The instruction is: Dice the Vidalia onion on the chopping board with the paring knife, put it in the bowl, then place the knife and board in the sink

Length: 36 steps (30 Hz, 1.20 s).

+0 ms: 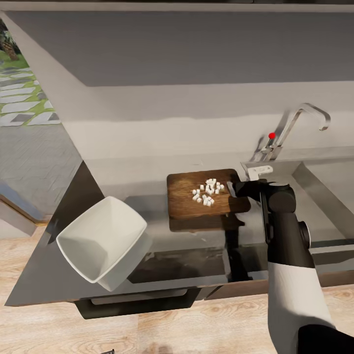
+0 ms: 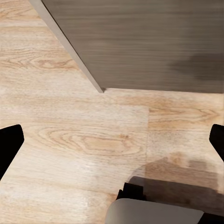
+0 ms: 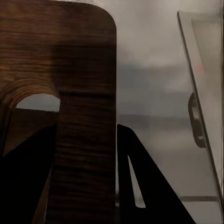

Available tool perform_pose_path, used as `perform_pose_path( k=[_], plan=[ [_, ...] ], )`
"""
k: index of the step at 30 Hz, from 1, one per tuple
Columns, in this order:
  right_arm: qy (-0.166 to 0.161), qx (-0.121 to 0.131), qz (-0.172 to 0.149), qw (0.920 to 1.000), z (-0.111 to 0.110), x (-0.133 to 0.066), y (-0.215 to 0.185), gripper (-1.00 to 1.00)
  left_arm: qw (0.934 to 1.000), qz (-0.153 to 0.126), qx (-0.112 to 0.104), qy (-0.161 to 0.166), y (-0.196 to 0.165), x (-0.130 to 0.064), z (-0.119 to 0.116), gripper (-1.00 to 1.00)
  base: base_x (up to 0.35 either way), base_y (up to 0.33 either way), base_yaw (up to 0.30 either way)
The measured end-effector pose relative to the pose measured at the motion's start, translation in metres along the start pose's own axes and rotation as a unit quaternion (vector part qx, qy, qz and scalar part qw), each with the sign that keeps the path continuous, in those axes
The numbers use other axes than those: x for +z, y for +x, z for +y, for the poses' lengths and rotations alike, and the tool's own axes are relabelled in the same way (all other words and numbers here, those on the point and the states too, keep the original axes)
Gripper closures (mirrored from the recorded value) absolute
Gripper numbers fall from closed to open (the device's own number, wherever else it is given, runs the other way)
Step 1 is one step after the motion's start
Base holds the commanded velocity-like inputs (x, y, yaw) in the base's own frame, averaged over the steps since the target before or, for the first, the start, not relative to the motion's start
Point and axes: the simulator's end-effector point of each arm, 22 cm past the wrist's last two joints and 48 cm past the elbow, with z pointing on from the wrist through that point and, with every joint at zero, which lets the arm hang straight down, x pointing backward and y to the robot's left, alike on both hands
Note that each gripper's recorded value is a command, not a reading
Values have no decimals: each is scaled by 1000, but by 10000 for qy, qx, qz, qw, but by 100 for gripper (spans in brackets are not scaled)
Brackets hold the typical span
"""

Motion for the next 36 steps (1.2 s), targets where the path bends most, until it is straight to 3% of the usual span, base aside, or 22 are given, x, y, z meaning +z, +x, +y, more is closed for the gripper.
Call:
perform_pose_path(
  k=[11, 22, 36],
  plan=[
    [33, -108, -135, 9998, 3, -3, -19, 100, 10000, 0, 0, 0, 0, 0, 0, -100, 0, 0, 0],
    [-208, 21, -339, 9992, 30, -7, -45, 100, 10000, 0, 2, -2, 0, 0, 0, -100, -4, 2, 0],
    [-371, 25, -350, 9987, 50, -7, -48, 100, 10000, 6, 6, -7, 0, 0, 1, -100, -215, 189, 0]
  ],
)
